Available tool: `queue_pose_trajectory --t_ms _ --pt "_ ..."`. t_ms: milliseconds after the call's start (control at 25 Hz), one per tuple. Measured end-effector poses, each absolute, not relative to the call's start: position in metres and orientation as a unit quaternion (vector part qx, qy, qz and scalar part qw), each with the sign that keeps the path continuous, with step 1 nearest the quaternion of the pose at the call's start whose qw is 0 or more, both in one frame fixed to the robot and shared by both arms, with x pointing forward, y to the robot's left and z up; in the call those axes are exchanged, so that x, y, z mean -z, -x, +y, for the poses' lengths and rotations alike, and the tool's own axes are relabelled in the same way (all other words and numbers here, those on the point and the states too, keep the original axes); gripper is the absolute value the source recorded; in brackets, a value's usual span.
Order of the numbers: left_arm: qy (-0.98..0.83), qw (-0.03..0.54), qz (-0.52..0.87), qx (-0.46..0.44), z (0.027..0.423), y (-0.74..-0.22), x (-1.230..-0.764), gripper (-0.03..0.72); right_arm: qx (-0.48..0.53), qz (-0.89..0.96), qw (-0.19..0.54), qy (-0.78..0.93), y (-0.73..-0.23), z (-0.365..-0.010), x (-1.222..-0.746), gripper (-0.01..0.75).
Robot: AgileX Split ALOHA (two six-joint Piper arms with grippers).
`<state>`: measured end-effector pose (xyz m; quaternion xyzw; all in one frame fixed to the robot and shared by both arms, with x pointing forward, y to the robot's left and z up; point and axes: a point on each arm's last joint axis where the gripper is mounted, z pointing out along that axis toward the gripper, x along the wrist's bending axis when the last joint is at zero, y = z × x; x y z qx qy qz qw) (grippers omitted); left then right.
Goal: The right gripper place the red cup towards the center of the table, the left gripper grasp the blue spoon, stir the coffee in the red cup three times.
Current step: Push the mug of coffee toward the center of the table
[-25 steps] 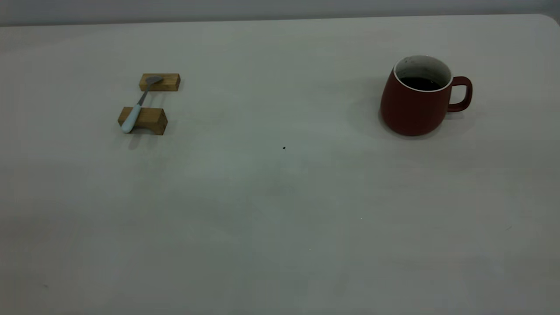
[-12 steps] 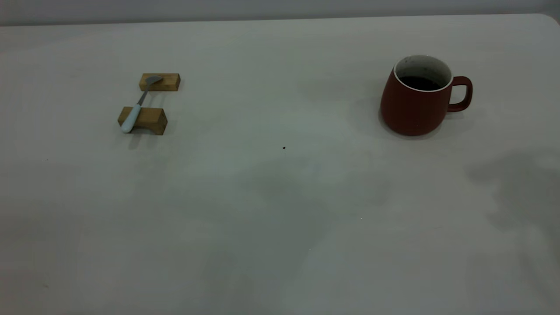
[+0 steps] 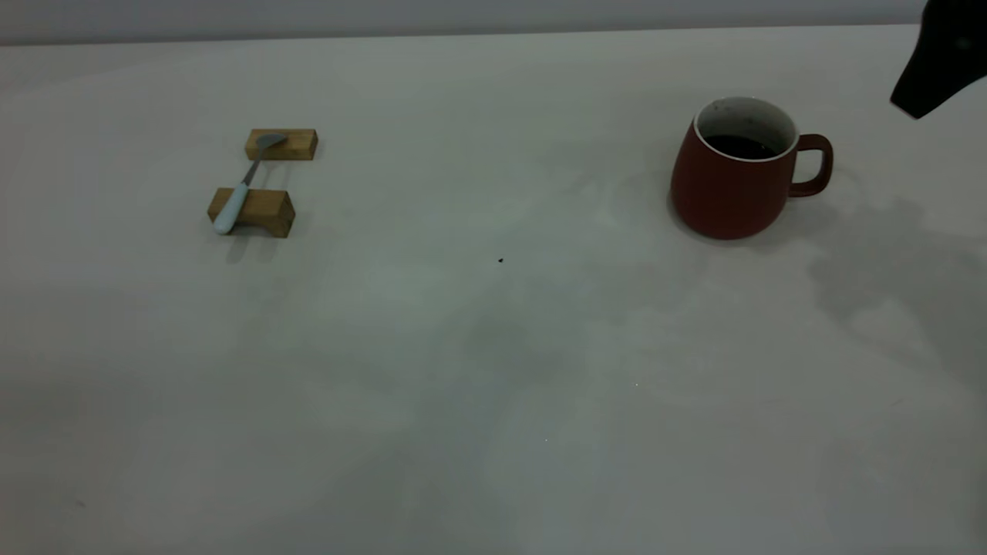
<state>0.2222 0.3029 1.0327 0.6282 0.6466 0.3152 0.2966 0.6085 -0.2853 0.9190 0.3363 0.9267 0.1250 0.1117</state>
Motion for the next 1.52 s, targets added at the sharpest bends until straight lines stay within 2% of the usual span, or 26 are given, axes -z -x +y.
queue_pose_trajectory --t_ms 320,760,1240,1520 --pt "-0.628 0.297 0.647 -0.315 0.303 -0.222 -1.033 0.411 -0.109 0.94 0.135 -0.292 -0.628 -0.28 -0.872 0.596" --pt "-0.628 0.296 0.647 -0.315 0.303 -0.222 -1.033 0.411 -0.102 0.959 0.151 -0.216 -0.673 -0.278 -0.845 0.7" --pt "-0.628 0.296 0.647 -0.315 0.303 -0.222 -1.033 0.411 -0.097 0.98 0.107 -0.134 -0.677 -0.262 -0.821 0.694" --pt "-0.628 0.296 0.647 -0.315 0.303 -0.222 -1.033 0.411 -0.096 0.986 0.096 -0.094 -0.673 -0.246 -0.811 0.634"
